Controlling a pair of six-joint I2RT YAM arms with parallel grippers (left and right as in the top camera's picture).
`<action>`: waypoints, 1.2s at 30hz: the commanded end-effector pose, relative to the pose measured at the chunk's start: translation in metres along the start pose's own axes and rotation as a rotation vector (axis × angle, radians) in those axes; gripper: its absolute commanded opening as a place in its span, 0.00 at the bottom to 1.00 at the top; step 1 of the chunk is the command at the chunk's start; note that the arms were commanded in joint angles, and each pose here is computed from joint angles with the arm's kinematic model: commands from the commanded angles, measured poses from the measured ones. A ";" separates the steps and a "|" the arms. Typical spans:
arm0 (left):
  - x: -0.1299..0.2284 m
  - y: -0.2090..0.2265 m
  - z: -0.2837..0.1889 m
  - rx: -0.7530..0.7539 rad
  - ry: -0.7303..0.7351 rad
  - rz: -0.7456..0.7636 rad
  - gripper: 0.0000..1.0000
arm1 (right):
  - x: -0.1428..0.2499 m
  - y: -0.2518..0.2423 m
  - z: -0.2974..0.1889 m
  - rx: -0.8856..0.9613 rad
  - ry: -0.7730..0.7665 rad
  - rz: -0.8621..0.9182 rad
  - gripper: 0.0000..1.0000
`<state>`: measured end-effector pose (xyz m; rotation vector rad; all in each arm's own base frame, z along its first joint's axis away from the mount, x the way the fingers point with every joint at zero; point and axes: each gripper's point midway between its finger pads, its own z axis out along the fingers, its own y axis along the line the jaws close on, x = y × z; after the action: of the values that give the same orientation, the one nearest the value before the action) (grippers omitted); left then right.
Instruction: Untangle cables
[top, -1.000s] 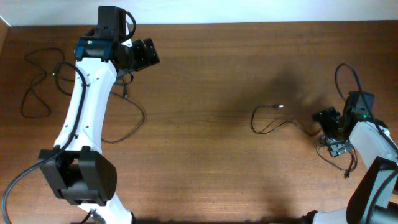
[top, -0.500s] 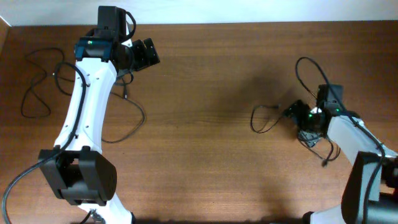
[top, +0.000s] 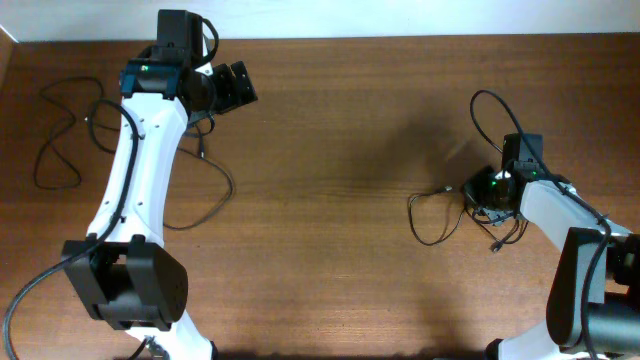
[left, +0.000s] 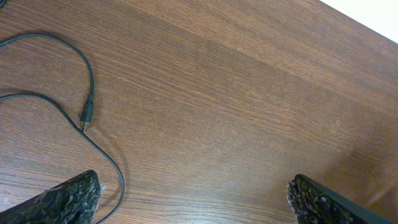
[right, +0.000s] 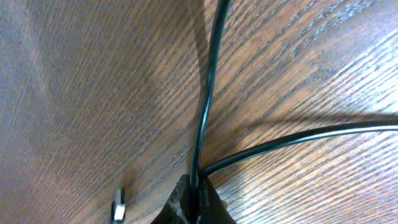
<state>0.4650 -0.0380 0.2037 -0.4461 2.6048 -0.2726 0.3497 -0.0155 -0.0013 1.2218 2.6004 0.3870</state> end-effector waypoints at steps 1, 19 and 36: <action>-0.002 -0.001 -0.003 0.005 -0.006 -0.003 0.99 | 0.017 -0.017 0.013 0.057 0.054 -0.011 0.04; -0.002 -0.001 -0.003 0.005 -0.007 -0.003 0.99 | 0.223 0.195 -0.036 -0.749 0.382 -0.690 0.04; -0.002 -0.001 -0.003 0.005 -0.006 -0.003 0.99 | 0.127 0.163 -0.070 -0.409 0.021 -0.621 0.89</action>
<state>0.4649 -0.0380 0.2037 -0.4461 2.6052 -0.2730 0.3483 0.2075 0.0458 0.2348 2.6891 0.7650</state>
